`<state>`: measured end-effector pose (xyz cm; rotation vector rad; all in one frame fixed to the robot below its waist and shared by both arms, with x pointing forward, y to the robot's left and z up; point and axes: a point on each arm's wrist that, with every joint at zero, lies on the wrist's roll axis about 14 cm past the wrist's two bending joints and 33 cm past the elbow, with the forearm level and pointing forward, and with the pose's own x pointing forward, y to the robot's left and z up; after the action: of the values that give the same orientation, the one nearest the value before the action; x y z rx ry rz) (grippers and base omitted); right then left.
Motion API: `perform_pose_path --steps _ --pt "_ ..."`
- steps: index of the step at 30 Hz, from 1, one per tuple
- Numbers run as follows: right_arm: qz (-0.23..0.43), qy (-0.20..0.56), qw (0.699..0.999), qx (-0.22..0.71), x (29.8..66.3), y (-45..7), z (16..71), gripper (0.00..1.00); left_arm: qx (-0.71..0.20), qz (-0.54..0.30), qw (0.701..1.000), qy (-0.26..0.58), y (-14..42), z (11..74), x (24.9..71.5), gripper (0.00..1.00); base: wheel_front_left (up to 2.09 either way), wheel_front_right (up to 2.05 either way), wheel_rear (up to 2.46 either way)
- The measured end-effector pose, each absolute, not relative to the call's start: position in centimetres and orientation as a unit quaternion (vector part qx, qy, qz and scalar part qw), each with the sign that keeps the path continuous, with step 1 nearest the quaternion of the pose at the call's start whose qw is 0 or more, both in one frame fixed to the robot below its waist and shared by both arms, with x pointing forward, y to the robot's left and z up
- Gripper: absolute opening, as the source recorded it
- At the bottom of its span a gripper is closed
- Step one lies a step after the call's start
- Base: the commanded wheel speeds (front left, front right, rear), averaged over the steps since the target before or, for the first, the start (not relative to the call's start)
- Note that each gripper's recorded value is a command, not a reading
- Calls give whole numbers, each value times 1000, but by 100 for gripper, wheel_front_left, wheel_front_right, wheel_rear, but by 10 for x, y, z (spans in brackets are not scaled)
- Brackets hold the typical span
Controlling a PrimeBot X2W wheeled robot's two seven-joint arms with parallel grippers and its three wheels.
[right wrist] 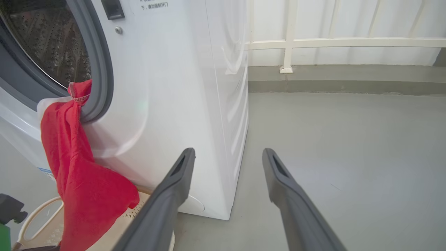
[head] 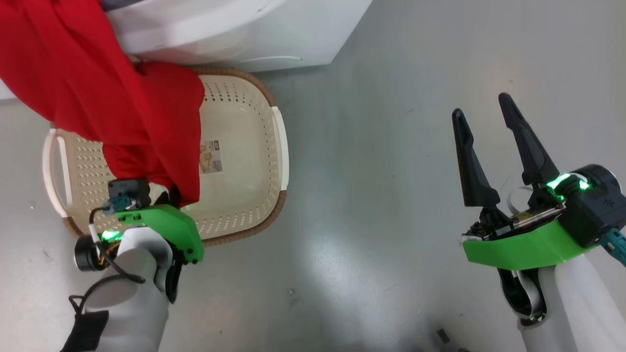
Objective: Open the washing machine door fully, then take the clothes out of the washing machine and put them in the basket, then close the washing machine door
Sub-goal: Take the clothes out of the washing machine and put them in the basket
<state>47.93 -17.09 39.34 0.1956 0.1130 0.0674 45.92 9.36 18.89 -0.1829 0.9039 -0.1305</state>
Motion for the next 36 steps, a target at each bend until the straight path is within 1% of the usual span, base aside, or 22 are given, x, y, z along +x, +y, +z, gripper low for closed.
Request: perform_pose_path --steps 7,8,9,10,11,12,13,19,27,36 --pt "33 63 993 97 480 -171 387 100 -87 -63 891 442 93 182 458 0 0 0 0" --pt "33 63 993 97 480 -171 387 100 -87 -63 891 441 93 182 459 12 0 0 0" --pt "33 64 993 97 480 -171 386 100 -88 -62 892 440 93 182 459 38 0 0 0" --pt "33 64 993 97 480 -171 386 100 -88 -61 893 438 93 182 461 46 0 0 0" --pt "33 64 993 97 480 -171 386 100 -88 -61 894 436 93 183 463 62 0 0 0" --pt "33 63 993 97 480 -171 386 100 -88 -60 895 433 94 185 466 88 0 0 0" --pt "33 63 993 97 480 -171 387 100 -87 -59 897 429 94 186 469 100 0 0 0" --pt "35 62 993 99 481 -169 388 100 -86 -57 903 417 97 193 479 100 0 0 0" --pt "38 56 992 102 483 -166 392 100 -94 -49 928 358 106 220 511 100 0 0 0" --pt "42 46 992 106 485 -164 399 100 -100 -42 948 298 110 248 516 100 0 0 0"
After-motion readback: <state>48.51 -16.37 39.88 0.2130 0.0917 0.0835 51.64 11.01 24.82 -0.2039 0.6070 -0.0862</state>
